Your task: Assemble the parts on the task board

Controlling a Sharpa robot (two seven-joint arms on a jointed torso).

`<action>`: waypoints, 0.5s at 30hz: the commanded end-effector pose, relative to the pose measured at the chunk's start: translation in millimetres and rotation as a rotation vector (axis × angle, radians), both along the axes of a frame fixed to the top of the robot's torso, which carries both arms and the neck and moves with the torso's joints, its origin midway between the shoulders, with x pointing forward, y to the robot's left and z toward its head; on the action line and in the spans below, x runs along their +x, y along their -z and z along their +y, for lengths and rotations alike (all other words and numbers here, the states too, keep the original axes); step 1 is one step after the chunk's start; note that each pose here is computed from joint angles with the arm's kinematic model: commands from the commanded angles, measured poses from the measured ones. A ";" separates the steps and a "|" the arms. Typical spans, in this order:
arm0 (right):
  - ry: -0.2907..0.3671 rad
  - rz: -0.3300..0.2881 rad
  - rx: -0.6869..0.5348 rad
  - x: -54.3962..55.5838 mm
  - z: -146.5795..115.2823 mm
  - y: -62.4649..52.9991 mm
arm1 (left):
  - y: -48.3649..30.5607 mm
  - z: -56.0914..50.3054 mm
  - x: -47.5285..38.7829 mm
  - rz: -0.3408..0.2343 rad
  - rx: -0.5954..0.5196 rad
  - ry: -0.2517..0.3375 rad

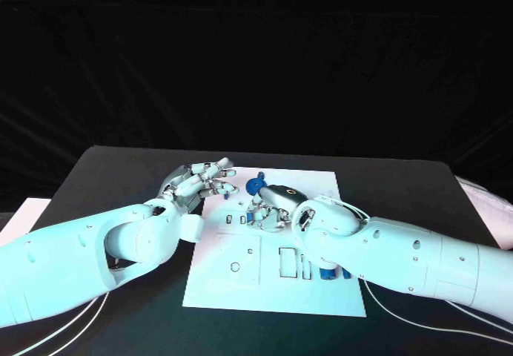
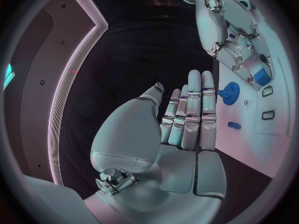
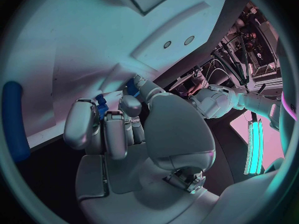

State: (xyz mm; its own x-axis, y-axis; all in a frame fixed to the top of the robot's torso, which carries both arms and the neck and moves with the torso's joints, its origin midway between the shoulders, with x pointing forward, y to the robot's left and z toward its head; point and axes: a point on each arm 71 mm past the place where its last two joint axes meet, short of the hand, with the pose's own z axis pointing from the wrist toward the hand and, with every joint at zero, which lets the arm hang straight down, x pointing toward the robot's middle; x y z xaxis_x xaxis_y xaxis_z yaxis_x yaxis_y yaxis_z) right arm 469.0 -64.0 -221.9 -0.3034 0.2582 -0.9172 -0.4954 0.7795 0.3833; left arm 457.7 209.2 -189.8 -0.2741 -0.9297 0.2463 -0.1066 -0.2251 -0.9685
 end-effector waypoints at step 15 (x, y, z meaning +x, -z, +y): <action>0.034 -0.023 0.001 -3.0 -3.5 4.6 | -0.8 -3.1 -0.2 -0.004 -0.016 0.025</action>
State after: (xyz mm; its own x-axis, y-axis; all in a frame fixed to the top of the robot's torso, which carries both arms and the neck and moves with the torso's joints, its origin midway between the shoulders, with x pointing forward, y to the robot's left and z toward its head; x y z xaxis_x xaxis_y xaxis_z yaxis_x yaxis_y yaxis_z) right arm 465.9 -64.5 -224.1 -0.2941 0.2556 -0.9209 -0.4965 0.7825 0.3758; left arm 458.0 209.0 -190.0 -0.2758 -0.9289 0.2472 -0.1078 -0.2257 -0.9682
